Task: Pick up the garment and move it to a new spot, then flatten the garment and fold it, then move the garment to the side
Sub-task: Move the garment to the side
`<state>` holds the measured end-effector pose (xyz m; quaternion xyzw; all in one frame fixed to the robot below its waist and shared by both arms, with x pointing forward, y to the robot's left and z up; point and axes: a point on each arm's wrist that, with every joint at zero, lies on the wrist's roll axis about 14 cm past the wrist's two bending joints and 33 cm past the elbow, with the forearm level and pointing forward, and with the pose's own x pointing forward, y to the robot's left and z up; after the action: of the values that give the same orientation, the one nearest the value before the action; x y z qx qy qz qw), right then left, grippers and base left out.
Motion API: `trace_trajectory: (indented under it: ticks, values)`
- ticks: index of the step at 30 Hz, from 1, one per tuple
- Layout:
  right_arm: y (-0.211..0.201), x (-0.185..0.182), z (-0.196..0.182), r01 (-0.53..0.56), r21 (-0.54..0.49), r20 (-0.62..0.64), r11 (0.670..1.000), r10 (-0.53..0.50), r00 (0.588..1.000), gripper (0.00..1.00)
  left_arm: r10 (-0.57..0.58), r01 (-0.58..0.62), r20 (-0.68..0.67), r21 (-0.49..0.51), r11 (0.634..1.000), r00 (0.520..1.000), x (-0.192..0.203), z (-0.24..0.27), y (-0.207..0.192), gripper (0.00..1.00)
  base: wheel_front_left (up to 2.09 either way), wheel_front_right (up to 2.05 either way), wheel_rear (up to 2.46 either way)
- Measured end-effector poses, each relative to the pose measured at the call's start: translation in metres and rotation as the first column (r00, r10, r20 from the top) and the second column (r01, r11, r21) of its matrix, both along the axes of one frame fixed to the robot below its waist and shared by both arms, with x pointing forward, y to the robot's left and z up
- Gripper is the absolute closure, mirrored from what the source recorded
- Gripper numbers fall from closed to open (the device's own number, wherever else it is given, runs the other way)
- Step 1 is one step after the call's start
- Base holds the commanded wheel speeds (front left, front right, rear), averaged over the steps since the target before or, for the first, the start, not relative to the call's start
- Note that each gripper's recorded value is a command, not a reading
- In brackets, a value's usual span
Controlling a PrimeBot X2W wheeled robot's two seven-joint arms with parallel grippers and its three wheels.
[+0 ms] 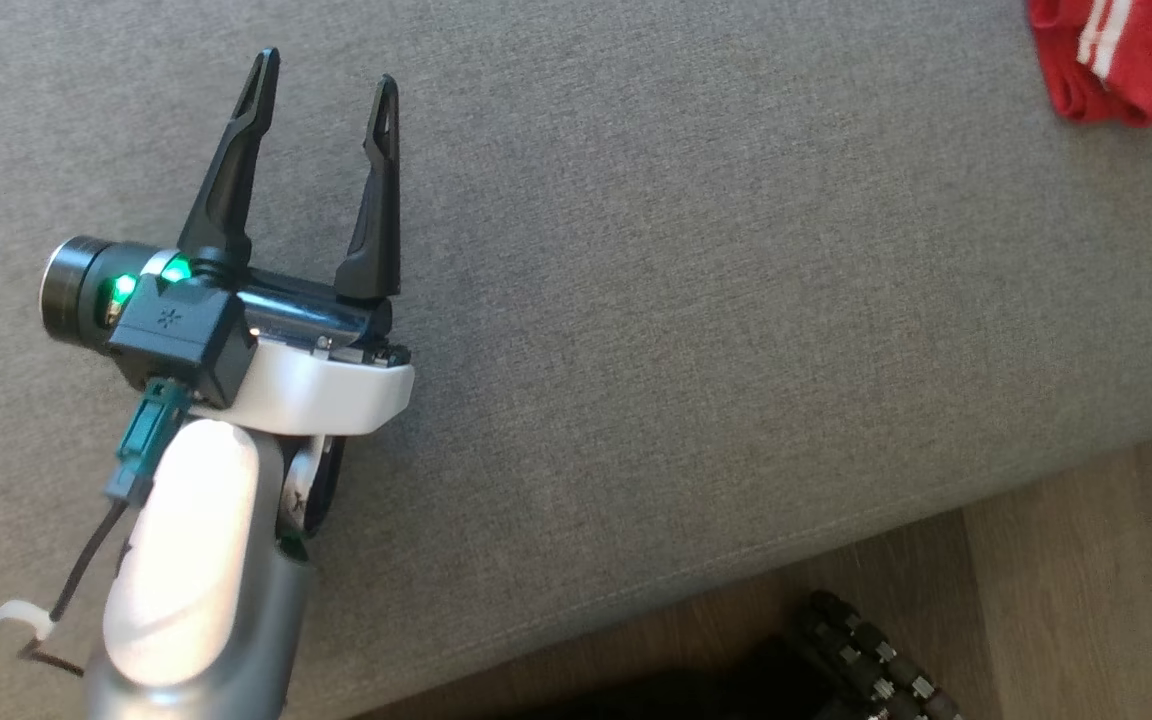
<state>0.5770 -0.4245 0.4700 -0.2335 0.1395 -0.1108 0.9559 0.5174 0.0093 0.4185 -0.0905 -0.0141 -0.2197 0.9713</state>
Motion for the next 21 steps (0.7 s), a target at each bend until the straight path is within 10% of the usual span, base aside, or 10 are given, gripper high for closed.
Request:
trace_trajectory:
  ticks: [13, 21]
  values:
    - [0.052, 0.011, 0.080, -0.130, 0.038, 0.264, 0.991, 0.116, 0.958, 0.00, 0.083, -0.081, 0.070, -0.037, 0.996, 0.994, -0.007, 0.056, 0.024, 0.00, 0.00, 0.00, 0.00]
    - [0.145, -0.018, 0.097, -0.337, 0.186, 0.417, 0.923, 0.236, 0.878, 0.00, 0.225, -0.218, 0.099, -0.077, 0.973, 0.969, -0.037, 0.101, 0.064, 0.00, 0.00, 0.00, 0.00]
